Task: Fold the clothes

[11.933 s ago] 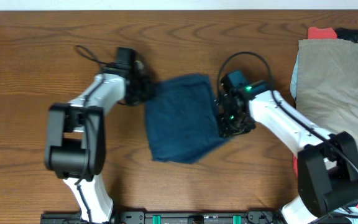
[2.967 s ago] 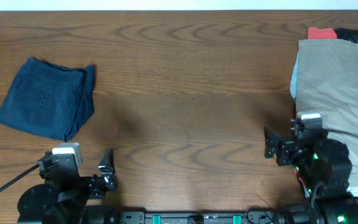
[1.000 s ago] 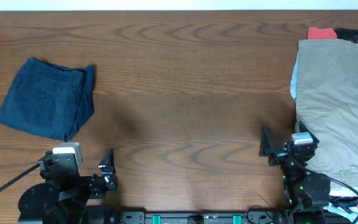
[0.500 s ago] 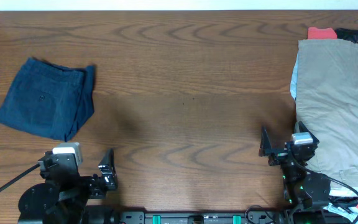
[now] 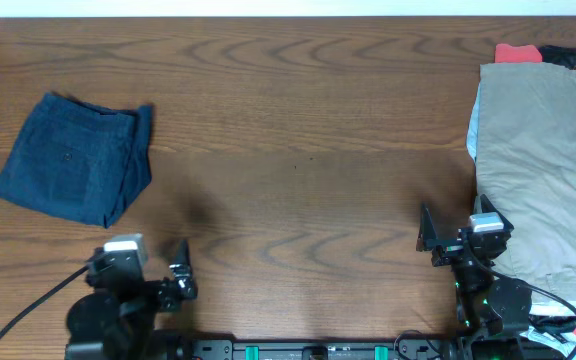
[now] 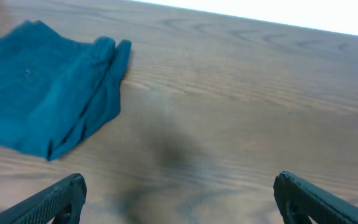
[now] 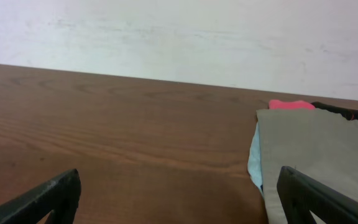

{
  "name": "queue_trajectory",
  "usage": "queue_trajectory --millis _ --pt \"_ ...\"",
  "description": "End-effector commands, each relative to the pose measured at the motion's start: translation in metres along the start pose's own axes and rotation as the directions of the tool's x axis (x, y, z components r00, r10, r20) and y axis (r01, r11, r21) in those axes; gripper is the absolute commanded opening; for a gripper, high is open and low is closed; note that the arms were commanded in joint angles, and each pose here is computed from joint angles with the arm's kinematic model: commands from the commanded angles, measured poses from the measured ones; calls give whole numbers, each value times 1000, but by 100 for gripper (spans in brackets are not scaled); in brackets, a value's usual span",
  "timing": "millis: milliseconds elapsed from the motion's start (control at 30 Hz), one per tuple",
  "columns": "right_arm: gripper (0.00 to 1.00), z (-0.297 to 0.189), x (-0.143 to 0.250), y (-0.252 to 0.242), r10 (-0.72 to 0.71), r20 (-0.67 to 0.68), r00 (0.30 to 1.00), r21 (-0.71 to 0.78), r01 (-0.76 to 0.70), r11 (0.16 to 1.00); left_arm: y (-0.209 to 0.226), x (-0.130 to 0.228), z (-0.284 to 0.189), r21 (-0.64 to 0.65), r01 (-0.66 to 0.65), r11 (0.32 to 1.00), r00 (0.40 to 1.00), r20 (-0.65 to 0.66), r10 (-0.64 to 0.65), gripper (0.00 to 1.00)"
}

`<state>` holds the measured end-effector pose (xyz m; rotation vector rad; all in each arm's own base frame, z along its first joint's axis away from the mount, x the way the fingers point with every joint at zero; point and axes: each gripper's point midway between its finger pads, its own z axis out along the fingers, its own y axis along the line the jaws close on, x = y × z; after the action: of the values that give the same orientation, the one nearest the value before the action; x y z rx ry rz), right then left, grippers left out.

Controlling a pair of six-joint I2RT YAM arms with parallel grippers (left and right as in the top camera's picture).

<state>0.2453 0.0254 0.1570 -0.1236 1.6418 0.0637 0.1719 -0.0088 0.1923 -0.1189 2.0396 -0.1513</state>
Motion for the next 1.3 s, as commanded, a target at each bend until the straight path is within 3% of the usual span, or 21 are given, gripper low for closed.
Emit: queue_trajectory --millis 0,300,500,667,1267 --pt "99 -1 0 -5 14 3 1000 25 -14 1000 6 21 22 -4 23 1000 1000 13 -23 98" --pt "99 -1 0 -5 14 3 1000 25 -14 1000 11 24 68 17 14 1000 988 155 -16 98" --pt "99 -1 0 -5 14 3 1000 25 -14 1000 9 4 84 47 -15 999 936 352 -3 98" --pt "99 -1 0 -5 14 3 1000 25 -14 1000 10 7 86 21 -71 997 937 345 59 98" --pt "99 -1 0 -5 14 3 1000 25 -14 1000 10 13 88 23 -68 997 946 320 58 98"
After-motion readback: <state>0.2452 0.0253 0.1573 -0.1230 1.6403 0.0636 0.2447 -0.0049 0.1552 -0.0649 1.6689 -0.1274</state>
